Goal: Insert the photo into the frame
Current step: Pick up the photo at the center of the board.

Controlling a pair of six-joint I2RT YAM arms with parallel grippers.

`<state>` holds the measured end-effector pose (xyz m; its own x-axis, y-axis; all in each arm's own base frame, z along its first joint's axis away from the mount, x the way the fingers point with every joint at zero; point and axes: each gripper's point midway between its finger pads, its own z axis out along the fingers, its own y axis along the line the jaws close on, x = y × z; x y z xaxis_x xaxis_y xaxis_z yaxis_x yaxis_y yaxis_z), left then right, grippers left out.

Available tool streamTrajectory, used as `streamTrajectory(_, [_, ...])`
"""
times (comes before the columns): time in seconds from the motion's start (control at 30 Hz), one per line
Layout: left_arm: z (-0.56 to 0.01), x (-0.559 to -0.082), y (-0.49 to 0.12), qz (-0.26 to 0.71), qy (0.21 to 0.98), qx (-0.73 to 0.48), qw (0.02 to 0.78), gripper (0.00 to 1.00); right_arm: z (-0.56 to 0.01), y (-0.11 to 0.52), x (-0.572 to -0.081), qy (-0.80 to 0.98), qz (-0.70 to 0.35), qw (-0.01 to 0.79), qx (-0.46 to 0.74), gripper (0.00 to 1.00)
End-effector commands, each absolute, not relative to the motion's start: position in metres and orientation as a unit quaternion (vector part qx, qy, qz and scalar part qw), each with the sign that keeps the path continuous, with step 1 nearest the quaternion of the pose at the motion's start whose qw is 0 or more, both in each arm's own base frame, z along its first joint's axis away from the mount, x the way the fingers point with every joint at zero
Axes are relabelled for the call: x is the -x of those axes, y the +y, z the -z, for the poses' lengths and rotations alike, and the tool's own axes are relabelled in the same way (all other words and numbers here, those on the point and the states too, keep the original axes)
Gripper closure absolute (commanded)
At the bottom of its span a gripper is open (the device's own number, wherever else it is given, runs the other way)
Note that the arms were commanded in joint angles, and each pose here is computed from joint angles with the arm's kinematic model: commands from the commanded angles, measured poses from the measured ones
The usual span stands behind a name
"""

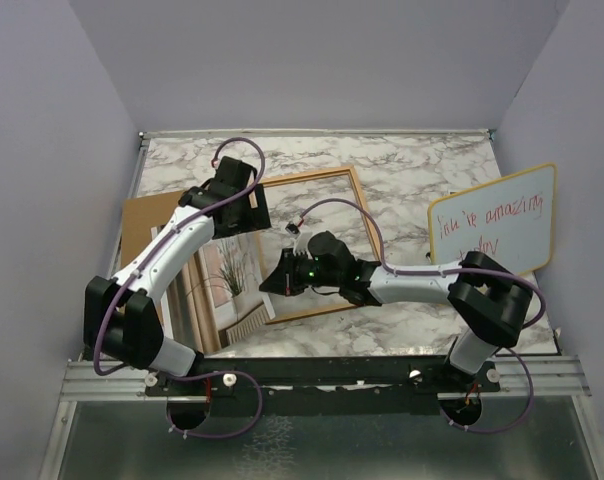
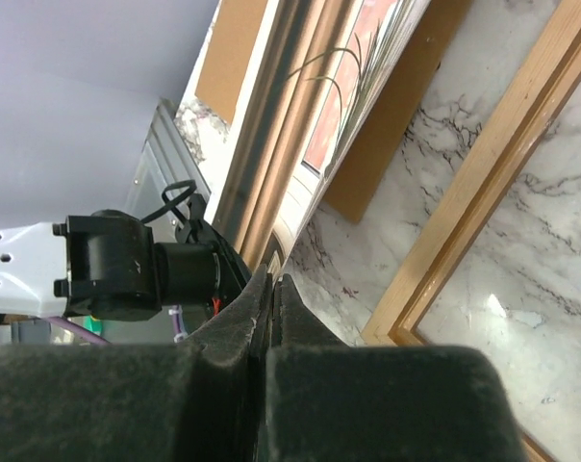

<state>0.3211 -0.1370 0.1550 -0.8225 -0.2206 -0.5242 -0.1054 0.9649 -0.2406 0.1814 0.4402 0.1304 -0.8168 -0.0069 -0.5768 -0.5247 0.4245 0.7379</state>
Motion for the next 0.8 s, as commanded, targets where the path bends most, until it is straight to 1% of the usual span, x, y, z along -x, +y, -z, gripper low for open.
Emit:
streamTrajectory(0.0, [-0.157,-0.325,-0.111,0.002,0.952,0.087,0.292,0.07,-0.136,0.440,-0.172,0.791,-0.519,0.266,0.185,1.00])
streamTrajectory(0.07, [-0.152,-0.326,-0.106,-0.017,0.955,0.084,0.283,0.07,-0.138,0.441,-0.169,0.784,-0.527,0.269,0.190,0.99])
streamTrajectory(0.37, [-0.117,-0.331,-0.118,-0.029,0.970,0.056,0.234,0.08,-0.146,0.447,-0.159,0.761,-0.545,0.281,0.211,0.99])
streamTrajectory(0.47, [-0.107,-0.331,-0.117,-0.038,0.973,0.053,0.223,0.10,-0.145,0.447,-0.158,0.760,-0.544,0.282,0.215,0.99])
streamTrajectory(0.57, [-0.106,-0.334,-0.119,-0.035,0.973,0.052,0.221,0.19,-0.144,0.448,-0.159,0.763,-0.541,0.283,0.214,1.00])
streamTrajectory(0.63, [-0.108,-0.336,-0.121,-0.033,0.973,0.053,0.223,0.32,-0.144,0.447,-0.159,0.764,-0.539,0.282,0.213,0.99])
streamTrajectory(0.77, [-0.107,-0.337,-0.120,-0.037,0.973,0.051,0.222,0.53,-0.148,0.446,-0.159,0.763,-0.541,0.283,0.212,1.00])
